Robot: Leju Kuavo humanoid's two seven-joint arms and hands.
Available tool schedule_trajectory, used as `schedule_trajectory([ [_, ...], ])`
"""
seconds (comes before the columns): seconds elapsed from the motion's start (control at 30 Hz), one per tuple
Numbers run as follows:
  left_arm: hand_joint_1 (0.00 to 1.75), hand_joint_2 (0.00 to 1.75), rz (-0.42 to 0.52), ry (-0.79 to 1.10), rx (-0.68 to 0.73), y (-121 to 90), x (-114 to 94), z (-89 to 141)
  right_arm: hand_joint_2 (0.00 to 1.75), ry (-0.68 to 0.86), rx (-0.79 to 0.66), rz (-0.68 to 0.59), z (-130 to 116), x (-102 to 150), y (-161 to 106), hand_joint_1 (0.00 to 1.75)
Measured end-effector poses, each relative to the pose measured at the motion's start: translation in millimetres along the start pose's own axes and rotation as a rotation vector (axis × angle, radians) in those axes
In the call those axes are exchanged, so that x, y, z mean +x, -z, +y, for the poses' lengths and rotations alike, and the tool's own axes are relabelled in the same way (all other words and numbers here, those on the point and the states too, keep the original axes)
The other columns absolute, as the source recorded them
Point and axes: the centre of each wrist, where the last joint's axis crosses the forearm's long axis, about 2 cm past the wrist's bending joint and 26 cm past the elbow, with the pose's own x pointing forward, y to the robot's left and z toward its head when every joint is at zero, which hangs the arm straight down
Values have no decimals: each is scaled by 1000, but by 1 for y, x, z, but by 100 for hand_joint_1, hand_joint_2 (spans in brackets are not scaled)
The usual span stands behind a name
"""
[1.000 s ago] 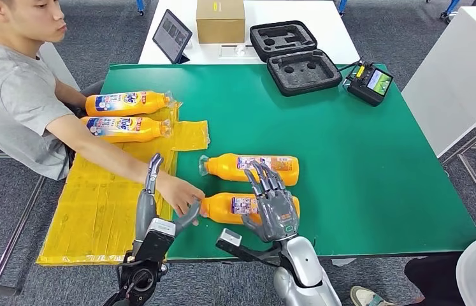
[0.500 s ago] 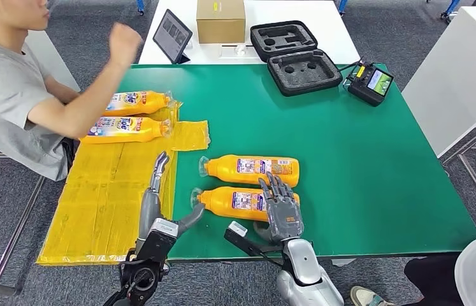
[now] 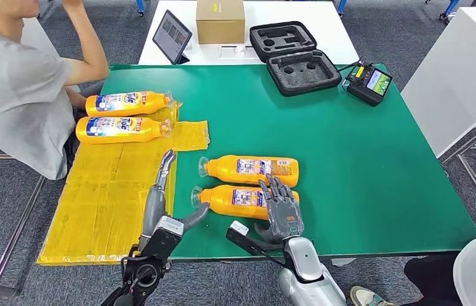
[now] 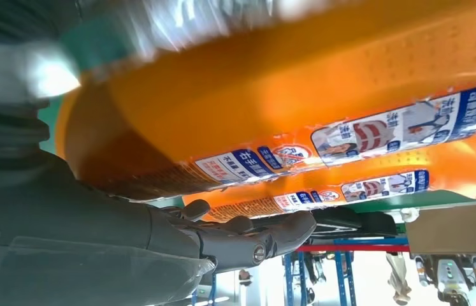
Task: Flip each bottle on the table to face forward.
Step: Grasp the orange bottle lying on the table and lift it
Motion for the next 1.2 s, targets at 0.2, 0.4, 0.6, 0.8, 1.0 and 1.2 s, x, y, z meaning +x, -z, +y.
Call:
schedule_trajectory([
  [0.2, 0, 175, 2, 3, -1, 0, -1, 0, 175, 18, 36, 14, 2, 0, 0, 0],
  [0.4, 0, 175, -2, 0, -2, 2, 0, -1, 175, 33, 53, 24, 2, 0, 2, 39],
  [0.6, 0, 175, -2, -6, -12, 4, -1, -3, 175, 56, 95, 35, 2, -2, 7, 174],
  [0.8, 0, 175, -6, -11, -22, 8, -1, -6, 175, 69, 119, 41, 0, -5, 14, 175],
  [1.0, 0, 175, -3, -15, -34, 8, -2, -8, 175, 65, 127, 41, -1, -8, 15, 175],
  [1.2, 0, 175, 2, -18, -37, 8, -3, -9, 175, 69, 159, 48, 1, -10, 14, 175],
])
